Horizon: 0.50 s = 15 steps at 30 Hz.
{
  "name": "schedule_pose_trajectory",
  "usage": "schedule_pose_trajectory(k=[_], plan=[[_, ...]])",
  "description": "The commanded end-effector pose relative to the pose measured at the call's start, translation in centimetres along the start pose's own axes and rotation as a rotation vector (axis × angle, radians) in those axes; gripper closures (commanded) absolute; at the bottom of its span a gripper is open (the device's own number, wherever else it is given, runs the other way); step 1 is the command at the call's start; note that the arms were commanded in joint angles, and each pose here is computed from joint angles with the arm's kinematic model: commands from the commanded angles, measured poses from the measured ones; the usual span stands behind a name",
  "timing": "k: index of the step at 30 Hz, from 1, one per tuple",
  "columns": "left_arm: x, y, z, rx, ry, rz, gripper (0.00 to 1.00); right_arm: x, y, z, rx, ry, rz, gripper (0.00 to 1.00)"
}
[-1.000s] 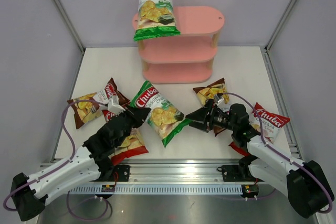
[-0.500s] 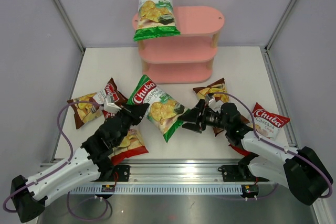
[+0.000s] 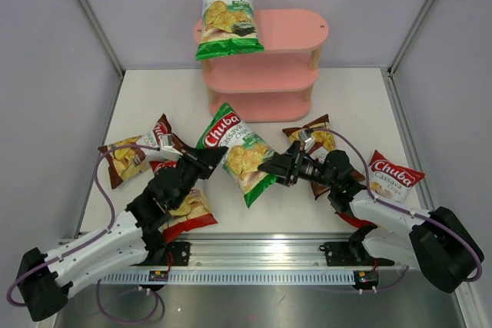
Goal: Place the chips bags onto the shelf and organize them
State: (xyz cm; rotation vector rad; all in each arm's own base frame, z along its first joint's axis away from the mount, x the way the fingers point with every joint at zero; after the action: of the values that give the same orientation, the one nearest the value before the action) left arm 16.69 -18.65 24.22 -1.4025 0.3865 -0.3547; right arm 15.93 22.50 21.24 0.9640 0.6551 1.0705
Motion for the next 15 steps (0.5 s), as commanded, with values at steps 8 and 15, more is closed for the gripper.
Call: schedule_pose_trajectory(k=[8,15], plan=[[-0.5,-2.5,-2.1,-0.056,0.18,-0.173,0.96,0.4,2.9,2.3,-0.179,-0.145,0.094,0.42],[-0.9,-2.2,-0.7,0.025,0.083,-0.08,0.14,-0.3,3.9,2.2,-0.275,-0.134,0.104,0.71]])
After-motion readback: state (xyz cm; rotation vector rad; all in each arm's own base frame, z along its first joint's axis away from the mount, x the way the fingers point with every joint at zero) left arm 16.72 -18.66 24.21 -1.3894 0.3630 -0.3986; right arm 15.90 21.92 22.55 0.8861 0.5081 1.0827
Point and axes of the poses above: each gripper's point midway between its finger pads, its own x axis out along the fingers, its own y axis along the line the jaws close on, z = x × y, the point moved 7 cm from there along -x, back along the fingers, and after that the axes turned 12 degrees about -x, right-handed, at the moved point
